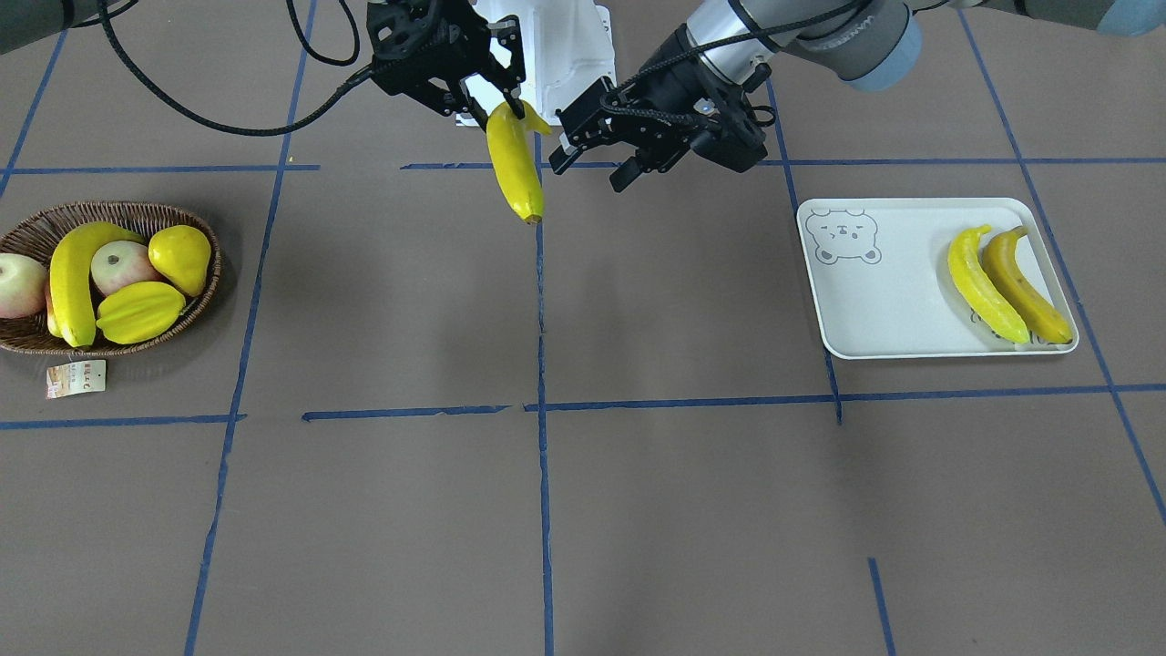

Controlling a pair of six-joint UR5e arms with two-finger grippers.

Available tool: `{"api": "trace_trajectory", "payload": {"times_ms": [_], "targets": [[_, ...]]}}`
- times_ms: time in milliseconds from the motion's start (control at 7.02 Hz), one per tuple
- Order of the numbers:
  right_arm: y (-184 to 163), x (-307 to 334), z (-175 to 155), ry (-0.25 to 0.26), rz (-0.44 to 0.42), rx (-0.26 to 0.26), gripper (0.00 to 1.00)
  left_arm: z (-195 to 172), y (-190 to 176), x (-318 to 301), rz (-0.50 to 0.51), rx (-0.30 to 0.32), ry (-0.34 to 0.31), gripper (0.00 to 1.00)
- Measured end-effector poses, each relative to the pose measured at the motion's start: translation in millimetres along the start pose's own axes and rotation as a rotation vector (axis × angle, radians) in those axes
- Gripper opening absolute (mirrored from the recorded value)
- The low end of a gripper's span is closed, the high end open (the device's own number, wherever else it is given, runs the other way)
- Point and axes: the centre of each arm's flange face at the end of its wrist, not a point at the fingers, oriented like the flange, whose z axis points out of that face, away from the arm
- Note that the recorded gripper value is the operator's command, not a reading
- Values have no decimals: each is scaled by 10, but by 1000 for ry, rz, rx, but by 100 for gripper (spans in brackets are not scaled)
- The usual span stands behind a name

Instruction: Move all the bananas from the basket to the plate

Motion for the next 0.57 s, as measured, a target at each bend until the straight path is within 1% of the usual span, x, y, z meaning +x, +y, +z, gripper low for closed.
{"api": "trace_trajectory", "payload": {"times_ms": [285, 427, 570], "targets": [[40, -55, 14, -6, -5, 2, 1, 143, 105, 115, 7, 3, 13, 99], [47, -62, 13, -8, -3, 3, 1, 223, 200, 121, 10, -11, 13, 98], [50, -66, 8, -10, -2, 3, 1, 287, 287, 119, 12, -20, 12, 84]]}}
